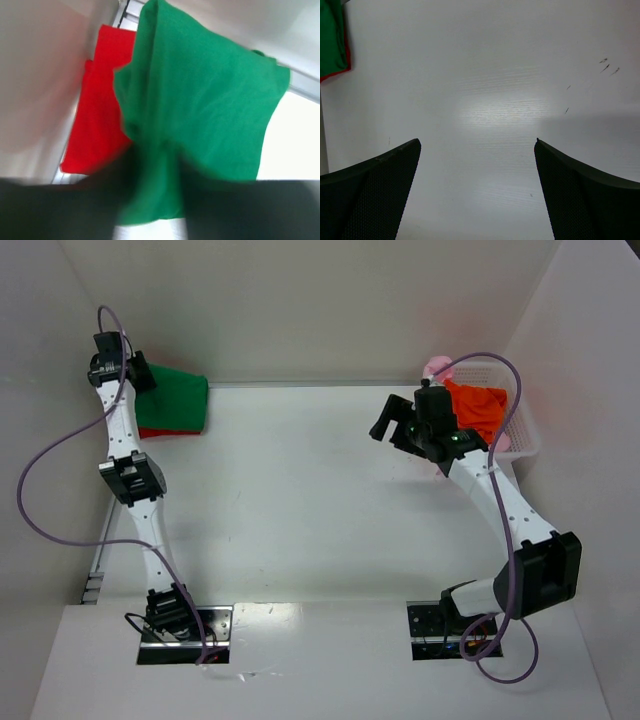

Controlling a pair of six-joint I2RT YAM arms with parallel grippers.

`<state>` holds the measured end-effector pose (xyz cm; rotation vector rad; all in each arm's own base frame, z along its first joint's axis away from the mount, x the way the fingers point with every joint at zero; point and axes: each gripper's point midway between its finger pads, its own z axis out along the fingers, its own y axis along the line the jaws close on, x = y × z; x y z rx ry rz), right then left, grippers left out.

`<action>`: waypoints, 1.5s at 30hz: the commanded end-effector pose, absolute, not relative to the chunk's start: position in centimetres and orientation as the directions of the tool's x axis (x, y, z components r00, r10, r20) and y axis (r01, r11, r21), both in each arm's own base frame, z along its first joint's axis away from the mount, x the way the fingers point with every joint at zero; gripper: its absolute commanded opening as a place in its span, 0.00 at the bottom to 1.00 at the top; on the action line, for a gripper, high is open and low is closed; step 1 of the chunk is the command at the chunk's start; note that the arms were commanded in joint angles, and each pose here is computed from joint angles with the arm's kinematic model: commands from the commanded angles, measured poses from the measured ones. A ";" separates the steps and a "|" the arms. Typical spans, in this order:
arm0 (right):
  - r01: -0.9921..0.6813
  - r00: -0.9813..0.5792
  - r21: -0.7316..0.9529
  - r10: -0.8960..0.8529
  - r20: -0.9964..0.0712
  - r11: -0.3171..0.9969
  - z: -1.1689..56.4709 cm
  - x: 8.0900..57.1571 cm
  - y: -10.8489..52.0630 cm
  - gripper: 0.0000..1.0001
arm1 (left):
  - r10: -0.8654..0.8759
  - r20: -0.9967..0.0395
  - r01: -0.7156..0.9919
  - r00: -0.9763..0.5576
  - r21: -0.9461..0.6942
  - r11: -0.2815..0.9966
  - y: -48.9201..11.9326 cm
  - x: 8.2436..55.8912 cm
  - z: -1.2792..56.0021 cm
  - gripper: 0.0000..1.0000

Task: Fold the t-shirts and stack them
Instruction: Put the neatly folded tshirt into the corner of the board with the left arm

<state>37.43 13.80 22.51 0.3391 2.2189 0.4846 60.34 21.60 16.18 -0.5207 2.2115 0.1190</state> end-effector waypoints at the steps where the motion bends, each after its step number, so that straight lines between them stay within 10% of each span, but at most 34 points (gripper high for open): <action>1: 0.052 -0.602 0.474 0.407 -0.687 0.879 24.2 38.3 14.5 1.00 | -0.343 -0.808 -0.463 -0.478 -0.100 0.881 23.2 60.9 18.0 0.69; 4: 0.042 -0.599 0.482 0.408 -0.689 0.875 24.6 38.4 14.7 1.00 | -0.351 -0.814 -0.499 -0.462 -0.088 0.862 23.8 60.7 18.3 0.94; 7: 0.033 -0.599 0.487 0.408 -0.689 0.873 24.9 38.4 14.9 1.00 | -0.354 -0.835 -0.525 -0.421 -0.094 0.846 24.1 60.3 20.2 0.99; 24: -0.017 -0.481 0.446 0.384 -0.788 0.895 30.2 36.8 12.9 1.00 | -0.173 -0.866 -0.267 -0.469 -0.048 0.962 10.7 61.4 26.4 0.99; 37: -0.083 -0.330 0.421 0.374 -0.867 0.903 33.8 36.1 10.2 1.00 | -0.086 -0.956 -0.237 -0.279 -0.018 0.971 8.2 47.9 43.8 0.99; 45: -0.028 -0.357 0.371 0.337 -0.871 0.928 31.1 38.0 9.6 1.00 | -0.189 -0.904 -0.122 -0.384 -0.153 0.981 4.0 42.0 34.8 0.99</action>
